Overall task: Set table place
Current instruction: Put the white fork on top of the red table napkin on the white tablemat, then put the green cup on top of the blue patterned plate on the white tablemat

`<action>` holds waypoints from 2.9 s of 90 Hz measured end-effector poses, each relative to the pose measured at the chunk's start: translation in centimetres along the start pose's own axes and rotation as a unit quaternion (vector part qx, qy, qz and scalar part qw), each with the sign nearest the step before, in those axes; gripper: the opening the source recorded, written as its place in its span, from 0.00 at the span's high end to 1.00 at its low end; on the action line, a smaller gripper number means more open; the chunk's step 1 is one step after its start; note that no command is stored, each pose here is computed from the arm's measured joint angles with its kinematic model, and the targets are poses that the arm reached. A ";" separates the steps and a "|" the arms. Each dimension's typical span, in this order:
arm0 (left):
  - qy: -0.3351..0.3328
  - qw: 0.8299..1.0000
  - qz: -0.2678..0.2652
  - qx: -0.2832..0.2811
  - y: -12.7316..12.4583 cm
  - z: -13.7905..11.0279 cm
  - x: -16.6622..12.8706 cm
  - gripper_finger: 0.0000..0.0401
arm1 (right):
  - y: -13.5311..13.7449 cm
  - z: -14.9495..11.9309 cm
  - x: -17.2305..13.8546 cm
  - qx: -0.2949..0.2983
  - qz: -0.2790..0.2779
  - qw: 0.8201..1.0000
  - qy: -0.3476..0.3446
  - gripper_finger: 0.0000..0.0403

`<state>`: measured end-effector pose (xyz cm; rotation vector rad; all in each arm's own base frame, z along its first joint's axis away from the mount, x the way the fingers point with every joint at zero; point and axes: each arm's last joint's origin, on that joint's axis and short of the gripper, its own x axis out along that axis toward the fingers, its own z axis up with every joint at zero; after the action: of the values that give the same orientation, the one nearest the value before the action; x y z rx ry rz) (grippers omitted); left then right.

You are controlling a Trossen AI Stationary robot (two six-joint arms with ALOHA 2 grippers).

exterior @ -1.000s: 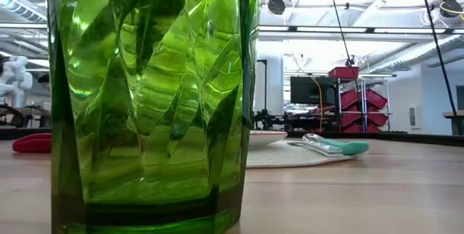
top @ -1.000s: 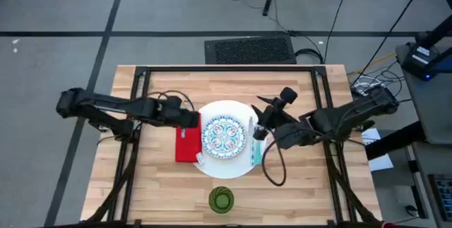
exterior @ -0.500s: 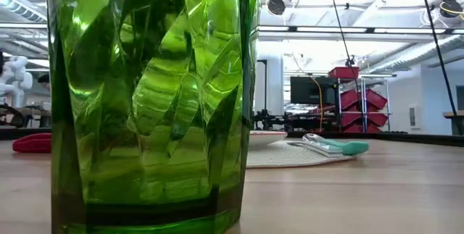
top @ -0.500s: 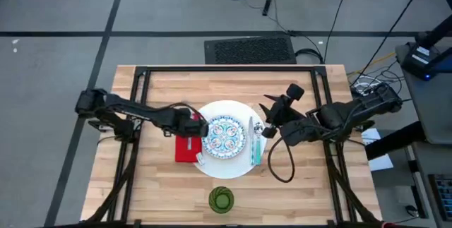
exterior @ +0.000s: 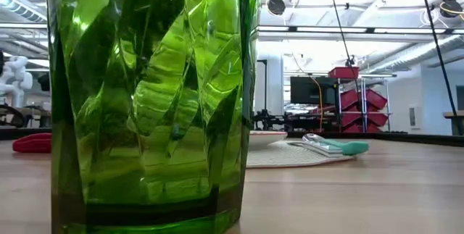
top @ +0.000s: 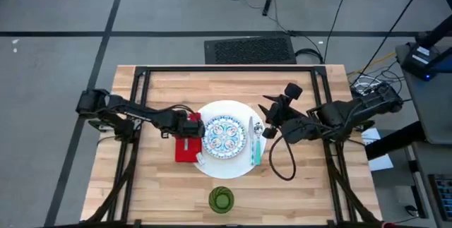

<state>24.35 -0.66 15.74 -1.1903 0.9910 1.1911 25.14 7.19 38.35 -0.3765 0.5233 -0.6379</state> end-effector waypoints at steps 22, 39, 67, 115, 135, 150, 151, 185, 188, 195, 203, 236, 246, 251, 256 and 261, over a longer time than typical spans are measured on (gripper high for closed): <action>0.008 1.000 0.003 0.014 0.0 0.1 0.0 0.96 | 0.0 0.0 0.0 0.002 -0.001 1.000 -0.001 0.66; 0.009 1.000 0.003 0.020 0.0 0.1 0.0 0.88 | 0.0 0.0 0.0 0.002 -0.001 1.000 0.000 0.66; 0.022 0.999 0.020 0.020 0.4 0.2 -0.6 0.80 | 0.0 -0.1 0.0 -0.002 -0.001 1.000 0.003 0.66; -0.028 0.999 0.015 0.023 5.4 2.6 -12.9 0.79 | 0.0 -0.2 0.5 -0.012 -0.007 1.000 0.013 0.66; -0.063 0.991 -0.074 0.094 7.7 3.6 -17.2 0.79 | 0.9 -1.3 2.0 -0.027 -0.018 0.999 0.034 0.66; -0.066 0.980 -0.124 0.138 8.4 3.7 -18.2 0.79 | 1.7 -1.6 2.9 -0.021 -0.012 0.999 0.038 0.66; -0.066 0.979 -0.127 0.143 8.4 3.7 -18.2 0.79 | 1.8 -1.6 2.9 -0.020 -0.009 0.999 0.038 0.66; -0.084 0.862 -0.296 0.404 5.8 2.1 -19.9 0.79 | 1.6 2.1 3.9 0.224 0.200 0.952 -0.055 0.66; -0.087 0.851 -0.309 0.416 5.6 1.8 -20.1 0.79 | 1.6 2.3 3.9 0.233 0.225 0.944 -0.057 0.66; -0.092 0.834 -0.346 0.420 5.4 1.3 -20.7 0.79 | 1.9 2.3 3.8 0.244 0.276 0.928 -0.048 0.66; -0.094 0.819 -0.378 0.422 5.2 0.8 -21.3 0.79 | 2.2 1.9 3.7 0.274 0.326 0.905 -0.009 0.66; -0.036 0.801 -0.319 0.505 6.8 -1.1 -19.9 0.79 | 9.5 0.1 4.2 0.318 0.358 0.864 0.157 0.78; -0.046 0.808 -0.305 0.502 6.9 -1.4 -19.2 0.79 | 11.9 0.5 4.4 0.320 0.356 0.858 0.186 0.84; -0.050 0.810 -0.298 0.503 6.9 -1.5 -18.8 0.79 | 12.9 1.2 4.2 0.316 0.367 0.853 0.195 0.87; -0.049 0.811 -0.289 0.506 7.0 -1.6 -18.3 0.79 | 13.9 2.1 3.8 0.313 0.378 0.849 0.197 0.89; -0.047 0.812 -0.282 0.508 7.0 -1.6 -17.9 0.79 | 14.7 2.9 3.3 0.306 0.383 0.848 0.201 0.92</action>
<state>15.02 -4.95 32.09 -0.4611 0.8961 0.1315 35.82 16.48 32.50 0.5812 0.7712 -0.0636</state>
